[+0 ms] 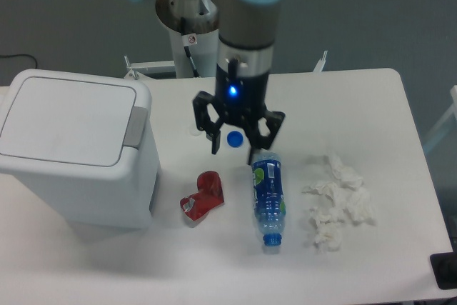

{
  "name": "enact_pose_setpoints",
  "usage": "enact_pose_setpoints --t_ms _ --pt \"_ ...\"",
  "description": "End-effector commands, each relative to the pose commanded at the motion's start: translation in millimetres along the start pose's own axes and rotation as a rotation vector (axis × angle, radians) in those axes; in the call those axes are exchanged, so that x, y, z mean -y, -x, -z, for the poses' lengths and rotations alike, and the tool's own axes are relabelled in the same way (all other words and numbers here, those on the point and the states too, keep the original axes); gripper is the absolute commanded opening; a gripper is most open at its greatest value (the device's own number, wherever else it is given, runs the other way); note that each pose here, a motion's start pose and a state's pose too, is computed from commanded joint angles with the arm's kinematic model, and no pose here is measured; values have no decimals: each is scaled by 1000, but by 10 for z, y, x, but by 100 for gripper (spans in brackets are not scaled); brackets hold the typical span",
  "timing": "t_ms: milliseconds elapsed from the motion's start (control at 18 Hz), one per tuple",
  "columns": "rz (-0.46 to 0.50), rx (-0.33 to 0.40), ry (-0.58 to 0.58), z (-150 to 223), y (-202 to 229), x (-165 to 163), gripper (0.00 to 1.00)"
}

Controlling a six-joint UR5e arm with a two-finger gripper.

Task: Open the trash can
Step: 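Move the gripper across the table to the white trash bin's lid, then lower the gripper fingers onto the lid's raised edge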

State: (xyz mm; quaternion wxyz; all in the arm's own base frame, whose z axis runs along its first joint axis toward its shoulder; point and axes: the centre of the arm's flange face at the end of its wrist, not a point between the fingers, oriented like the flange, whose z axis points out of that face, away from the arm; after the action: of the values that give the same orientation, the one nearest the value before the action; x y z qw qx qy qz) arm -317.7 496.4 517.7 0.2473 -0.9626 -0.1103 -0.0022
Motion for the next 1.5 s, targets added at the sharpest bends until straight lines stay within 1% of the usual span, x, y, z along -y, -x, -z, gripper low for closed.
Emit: enact_pose_setpoints --t_ms 111,222,333,444,556,778,944,1500 --pt "42 -24 -37 187 -173 -19 0" --pt "79 -42 -46 238 -261 -58 0" --pt "66 -64 -51 257 -426 -60 0" --pt "72 -85 -34 260 -576 -90 0" --pt "93 -93 -27 221 -610 -104 0" --pt "96 -123 17 25 -782 -172 0" --pt "103 -135 40 -71 -806 -230 0" --pt "105 -143 48 -107 -806 -227 0"
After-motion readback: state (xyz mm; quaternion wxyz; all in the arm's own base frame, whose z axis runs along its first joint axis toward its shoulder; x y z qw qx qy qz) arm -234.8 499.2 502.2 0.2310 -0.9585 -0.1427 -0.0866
